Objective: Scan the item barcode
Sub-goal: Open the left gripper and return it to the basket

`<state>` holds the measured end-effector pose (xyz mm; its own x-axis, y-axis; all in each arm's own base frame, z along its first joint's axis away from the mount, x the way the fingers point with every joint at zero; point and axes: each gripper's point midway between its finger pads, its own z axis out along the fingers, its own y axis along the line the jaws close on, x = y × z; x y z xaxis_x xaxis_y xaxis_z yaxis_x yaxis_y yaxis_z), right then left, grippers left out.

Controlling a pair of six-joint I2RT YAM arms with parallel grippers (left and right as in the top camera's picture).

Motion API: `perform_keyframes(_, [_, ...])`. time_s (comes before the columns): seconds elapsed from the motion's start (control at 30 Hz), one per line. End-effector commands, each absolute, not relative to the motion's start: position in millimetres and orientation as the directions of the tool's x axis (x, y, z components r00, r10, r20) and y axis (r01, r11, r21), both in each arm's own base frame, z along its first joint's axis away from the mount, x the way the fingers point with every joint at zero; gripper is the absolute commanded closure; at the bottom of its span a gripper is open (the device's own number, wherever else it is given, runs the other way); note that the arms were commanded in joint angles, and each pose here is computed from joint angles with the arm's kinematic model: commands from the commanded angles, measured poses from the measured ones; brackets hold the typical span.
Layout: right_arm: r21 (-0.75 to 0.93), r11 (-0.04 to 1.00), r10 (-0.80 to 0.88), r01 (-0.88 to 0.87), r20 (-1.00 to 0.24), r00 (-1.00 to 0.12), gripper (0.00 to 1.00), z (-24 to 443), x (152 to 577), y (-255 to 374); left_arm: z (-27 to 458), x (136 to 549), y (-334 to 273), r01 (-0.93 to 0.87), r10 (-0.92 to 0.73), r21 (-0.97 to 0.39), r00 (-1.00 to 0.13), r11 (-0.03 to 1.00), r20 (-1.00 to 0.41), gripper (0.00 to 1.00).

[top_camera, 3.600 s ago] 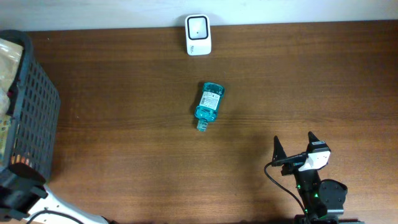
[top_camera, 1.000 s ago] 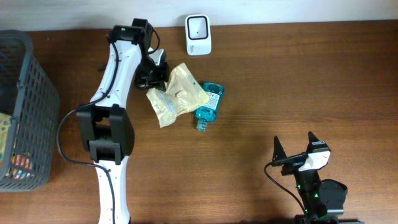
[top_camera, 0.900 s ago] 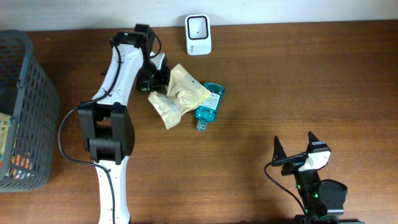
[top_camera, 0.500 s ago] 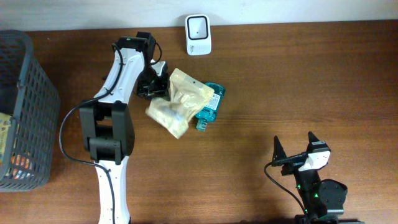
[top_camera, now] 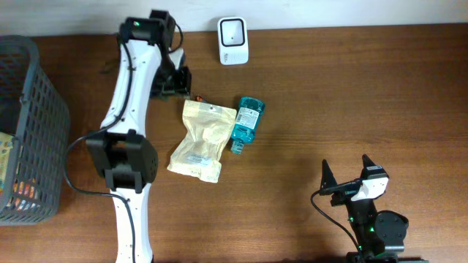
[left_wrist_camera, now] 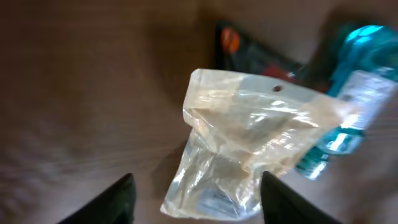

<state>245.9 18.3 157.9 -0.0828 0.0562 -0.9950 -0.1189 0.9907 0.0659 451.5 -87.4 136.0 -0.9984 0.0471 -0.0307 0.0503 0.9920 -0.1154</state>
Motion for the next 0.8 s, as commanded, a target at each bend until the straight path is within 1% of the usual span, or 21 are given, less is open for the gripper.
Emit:
perform_keyframes(0.0, [0.078, 0.989, 0.067, -0.124, -0.994, -0.091, 0.02, 155.2, 245.7, 18.9, 176.5, 461.8, -79.8, 0.056, 0.041, -0.102, -0.989, 0.993, -0.144, 0.27])
perform_keyframes(0.07, [0.079, 0.989, 0.068, -0.124, -0.994, -0.091, 0.02, 155.2, 245.7, 18.9, 182.9, 462.6, -78.9, 0.057, 0.040, -0.098, -0.986, 0.994, -0.162, 0.23])
perform_keyframes(0.1, [0.078, 0.989, 0.067, -0.124, -0.994, -0.091, 0.02, 155.2, 245.7, 18.9, 182.8, 462.9, -77.4, 0.056, 0.040, -0.091, -0.986, 0.994, -0.163, 0.23])
perform_keyframes(0.2, [0.078, 0.989, 0.067, -0.124, -0.994, -0.091, 0.02, 155.2, 245.7, 18.9, 187.3, 466.1, -47.6, 0.016, 0.021, 0.028, -0.983, 0.999, -0.185, 0.23])
perform_keyframes(0.23, [0.078, 0.989, 0.067, -0.124, -0.994, -0.091, 0.02, 155.2, 245.7, 18.9, 193.8, 466.0, -35.7, -0.004, 0.008, 0.059, -0.980, 0.998, -0.201, 0.20])
perform_keyframes(0.37, [0.078, 0.989, 0.067, -0.124, -0.994, -0.091, 0.02, 155.2, 245.7, 18.9, 237.0, 460.3, 2.5, -0.091, -0.071, 0.051, -0.950, 0.995, -0.303, 0.19])
perform_keyframes(0.47, [0.078, 0.989, 0.067, -0.124, -0.994, -0.091, 0.02, 155.2, 245.7, 18.9, 282.0, 450.1, 35.3, -0.168, -0.138, 0.036, -0.900, 0.985, -0.414, 0.19])
perform_keyframes(0.5, [0.078, 0.989, 0.067, -0.124, -0.994, -0.091, 0.02, 155.2, 245.7, 18.9, 306.8, 444.1, 49.7, -0.202, -0.167, 0.022, -0.862, 0.979, -0.478, 0.14])
perform_keyframes(0.53, [0.078, 0.989, 0.067, -0.124, -0.994, -0.091, 0.02, 155.2, 245.7, 18.9, 323.3, 440.1, 56.8, -0.218, -0.183, 0.006, -0.834, 0.976, -0.521, 0.14])
perform_keyframes(0.57, [0.078, 0.989, 0.067, -0.124, -0.994, -0.091, 0.02, 155.2, 245.7, 18.9, 340.3, 435.9, 62.3, -0.229, -0.194, -0.010, -0.802, 0.973, -0.565, 0.10])
perform_keyframes(0.67, [0.078, 0.989, 0.067, -0.124, -0.994, -0.091, 0.02, 155.2, 245.7, 18.9, 404.5, 420.2, 82.1, -0.270, -0.213, -0.038, -0.654, 0.962, -0.726, 0.08])
perform_keyframes(0.77, [0.078, 0.989, 0.067, -0.124, -0.994, -0.091, 0.02, 155.2, 245.7, 18.9, 450.1, 409.1, 104.9, -0.333, -0.221, -0.044, -0.515, 0.942, -0.828, 0.05])
